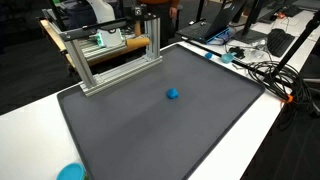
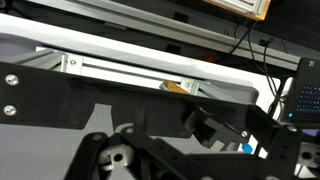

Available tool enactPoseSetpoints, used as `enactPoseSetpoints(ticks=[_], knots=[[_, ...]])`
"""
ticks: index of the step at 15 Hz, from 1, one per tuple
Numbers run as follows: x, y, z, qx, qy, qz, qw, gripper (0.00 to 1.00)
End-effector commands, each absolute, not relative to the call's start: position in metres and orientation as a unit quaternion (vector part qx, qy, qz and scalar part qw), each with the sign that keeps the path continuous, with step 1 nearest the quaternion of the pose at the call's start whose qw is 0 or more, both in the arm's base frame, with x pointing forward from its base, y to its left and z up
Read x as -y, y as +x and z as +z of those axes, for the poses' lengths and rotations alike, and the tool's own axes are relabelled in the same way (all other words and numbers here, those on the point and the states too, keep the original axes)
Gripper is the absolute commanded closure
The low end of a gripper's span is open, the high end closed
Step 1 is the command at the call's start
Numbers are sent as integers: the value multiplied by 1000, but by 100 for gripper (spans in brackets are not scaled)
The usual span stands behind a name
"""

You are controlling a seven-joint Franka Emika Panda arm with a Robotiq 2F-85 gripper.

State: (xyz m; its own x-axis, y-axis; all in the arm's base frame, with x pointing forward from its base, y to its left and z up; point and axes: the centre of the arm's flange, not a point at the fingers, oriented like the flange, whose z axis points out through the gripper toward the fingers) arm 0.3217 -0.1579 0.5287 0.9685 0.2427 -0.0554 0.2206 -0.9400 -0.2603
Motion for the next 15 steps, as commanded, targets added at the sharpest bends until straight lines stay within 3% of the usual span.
enactPoseSetpoints(ticks=[1, 5, 15], knots=[[158, 322, 529, 118, -984, 43, 127, 0], [137, 325, 538, 58, -982, 71, 163, 0], [-16, 344, 556, -201, -972, 27, 120, 0]])
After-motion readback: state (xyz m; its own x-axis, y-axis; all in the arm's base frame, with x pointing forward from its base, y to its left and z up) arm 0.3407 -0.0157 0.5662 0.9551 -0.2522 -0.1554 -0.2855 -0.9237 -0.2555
